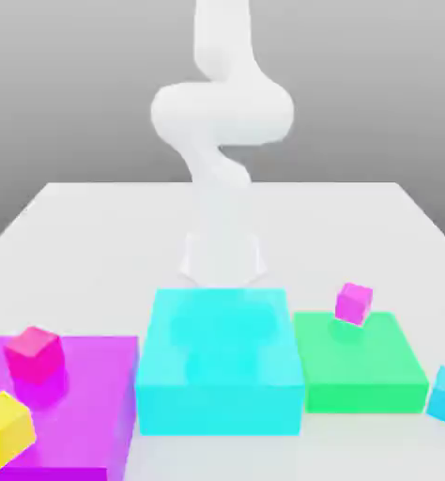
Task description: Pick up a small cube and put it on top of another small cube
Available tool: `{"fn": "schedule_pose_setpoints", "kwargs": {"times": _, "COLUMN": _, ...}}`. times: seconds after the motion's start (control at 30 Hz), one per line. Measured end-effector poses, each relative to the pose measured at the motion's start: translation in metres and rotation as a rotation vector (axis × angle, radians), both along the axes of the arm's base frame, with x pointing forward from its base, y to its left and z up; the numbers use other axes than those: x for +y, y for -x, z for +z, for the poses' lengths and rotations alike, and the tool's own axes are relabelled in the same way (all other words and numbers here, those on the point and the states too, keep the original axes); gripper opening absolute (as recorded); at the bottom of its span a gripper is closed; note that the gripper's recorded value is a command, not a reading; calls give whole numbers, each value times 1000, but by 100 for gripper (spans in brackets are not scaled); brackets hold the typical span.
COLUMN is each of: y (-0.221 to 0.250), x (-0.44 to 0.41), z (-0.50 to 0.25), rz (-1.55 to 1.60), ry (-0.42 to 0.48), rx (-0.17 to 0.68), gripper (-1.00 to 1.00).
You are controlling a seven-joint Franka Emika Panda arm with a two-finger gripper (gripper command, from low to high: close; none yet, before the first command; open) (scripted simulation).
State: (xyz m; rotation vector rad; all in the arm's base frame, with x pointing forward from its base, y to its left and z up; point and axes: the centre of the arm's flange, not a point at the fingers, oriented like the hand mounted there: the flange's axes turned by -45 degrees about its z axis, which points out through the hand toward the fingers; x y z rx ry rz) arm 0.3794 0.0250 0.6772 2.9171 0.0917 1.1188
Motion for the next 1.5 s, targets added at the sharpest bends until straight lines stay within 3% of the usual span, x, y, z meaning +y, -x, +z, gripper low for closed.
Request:
{"fn": "schedule_pose_setpoints", "kwargs": {"times": 0.23, "y": -68, "x": 80, "z": -111, "rz": 192, "ry": 126, "rx": 185, "gripper": 0}}
{"fn": "schedule_pose_setpoints", "kwargs": {"times": 0.47, "y": -89, "x": 163, "z": -234, "rz": 412, "ry": 231, "rx": 355, "gripper": 0}}
{"fn": "schedule_pose_setpoints", "kwargs": {"times": 0.9, "y": -10, "x": 295, "z": -466, "rz": 871, "ry": 349, "rx": 652, "gripper": 0}}
{"fn": "schedule_pose_setpoints", "kwargs": {"times": 1.03, "y": -1, "x": 302, "z": -522, "rz": 901, "ry": 350, "rx": 671, "gripper": 0}}
{"fn": "schedule_pose_setpoints", "kwargs": {"times": 1.07, "y": 0, "x": 302, "z": -536, "rz": 903, "ry": 351, "rx": 671, "gripper": -100}}
{"fn": "schedule_pose_setpoints", "kwargs": {"times": 1.3, "y": 0, "x": 302, "z": -539, "rz": 903, "ry": 352, "rx": 672, "gripper": -100}}
{"fn": "schedule_pose_setpoints", "kwargs": {"times": 1.5, "y": 6, "x": 297, "z": -474, "rz": 927, "ry": 376, "rx": 669, "gripper": -100}}
